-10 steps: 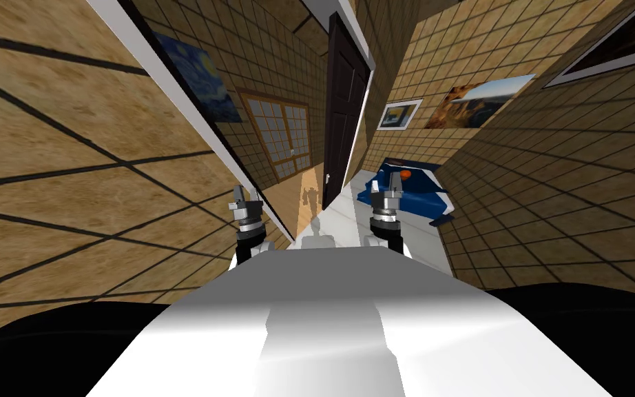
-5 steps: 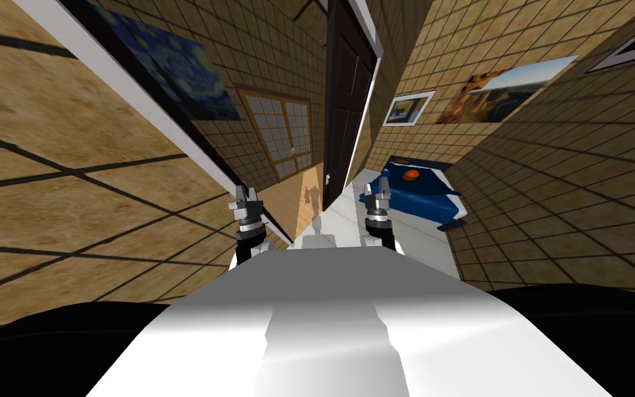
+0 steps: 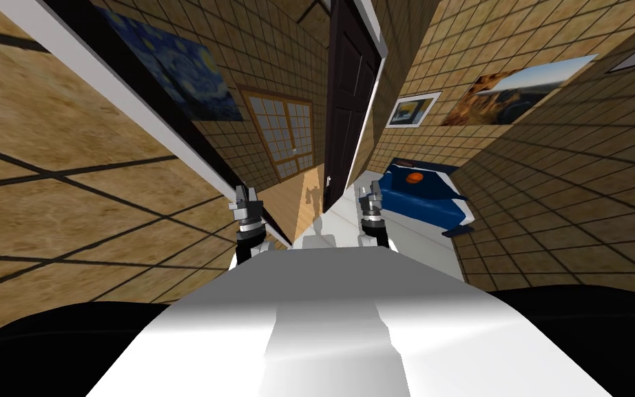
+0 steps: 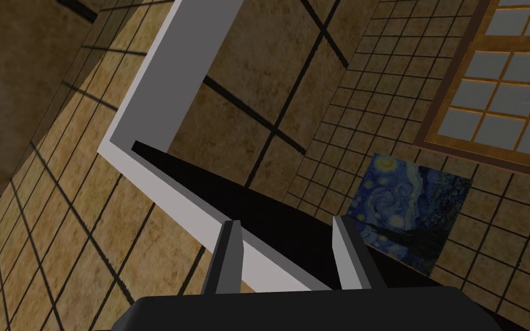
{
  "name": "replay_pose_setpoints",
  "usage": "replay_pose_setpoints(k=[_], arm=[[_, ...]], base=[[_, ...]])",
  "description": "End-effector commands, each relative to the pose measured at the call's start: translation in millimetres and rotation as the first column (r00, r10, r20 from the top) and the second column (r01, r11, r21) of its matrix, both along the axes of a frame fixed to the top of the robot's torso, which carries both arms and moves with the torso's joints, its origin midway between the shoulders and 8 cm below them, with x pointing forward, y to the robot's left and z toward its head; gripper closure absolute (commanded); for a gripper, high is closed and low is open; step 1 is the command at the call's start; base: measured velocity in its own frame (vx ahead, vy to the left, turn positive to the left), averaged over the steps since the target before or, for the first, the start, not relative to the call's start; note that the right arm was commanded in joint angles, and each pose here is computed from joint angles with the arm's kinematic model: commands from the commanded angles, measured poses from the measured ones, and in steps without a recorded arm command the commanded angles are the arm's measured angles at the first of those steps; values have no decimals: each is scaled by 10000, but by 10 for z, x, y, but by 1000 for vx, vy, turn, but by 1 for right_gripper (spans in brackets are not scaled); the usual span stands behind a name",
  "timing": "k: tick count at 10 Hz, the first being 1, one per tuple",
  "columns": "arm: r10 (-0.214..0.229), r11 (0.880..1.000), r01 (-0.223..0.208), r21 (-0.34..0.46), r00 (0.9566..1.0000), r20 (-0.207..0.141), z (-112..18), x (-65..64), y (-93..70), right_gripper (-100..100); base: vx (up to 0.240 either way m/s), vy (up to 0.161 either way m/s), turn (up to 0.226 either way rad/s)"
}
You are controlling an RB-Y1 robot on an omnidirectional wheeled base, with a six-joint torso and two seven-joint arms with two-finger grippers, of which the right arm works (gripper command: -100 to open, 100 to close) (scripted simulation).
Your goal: Push the door open
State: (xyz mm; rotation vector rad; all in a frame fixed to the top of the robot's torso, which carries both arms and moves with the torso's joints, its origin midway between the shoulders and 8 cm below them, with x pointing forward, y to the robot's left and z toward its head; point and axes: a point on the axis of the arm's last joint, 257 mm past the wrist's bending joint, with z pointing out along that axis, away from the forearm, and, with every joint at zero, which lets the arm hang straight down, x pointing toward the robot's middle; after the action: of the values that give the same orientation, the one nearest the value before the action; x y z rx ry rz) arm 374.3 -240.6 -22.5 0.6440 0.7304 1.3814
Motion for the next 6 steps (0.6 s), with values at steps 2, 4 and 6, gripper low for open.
replay_pose_setpoints(k=[2, 4, 6], arm=[[171, 9999, -171, -11, 9995, -265, -154, 98, 50, -100], [310, 9995, -310, -8, 9983, -491, -288, 174, 96, -100], [447, 9990, -449, -10, 9964, -718, -423, 246, 143, -100]], base=[[75, -67, 56], [116, -74, 64], [85, -72, 52]])
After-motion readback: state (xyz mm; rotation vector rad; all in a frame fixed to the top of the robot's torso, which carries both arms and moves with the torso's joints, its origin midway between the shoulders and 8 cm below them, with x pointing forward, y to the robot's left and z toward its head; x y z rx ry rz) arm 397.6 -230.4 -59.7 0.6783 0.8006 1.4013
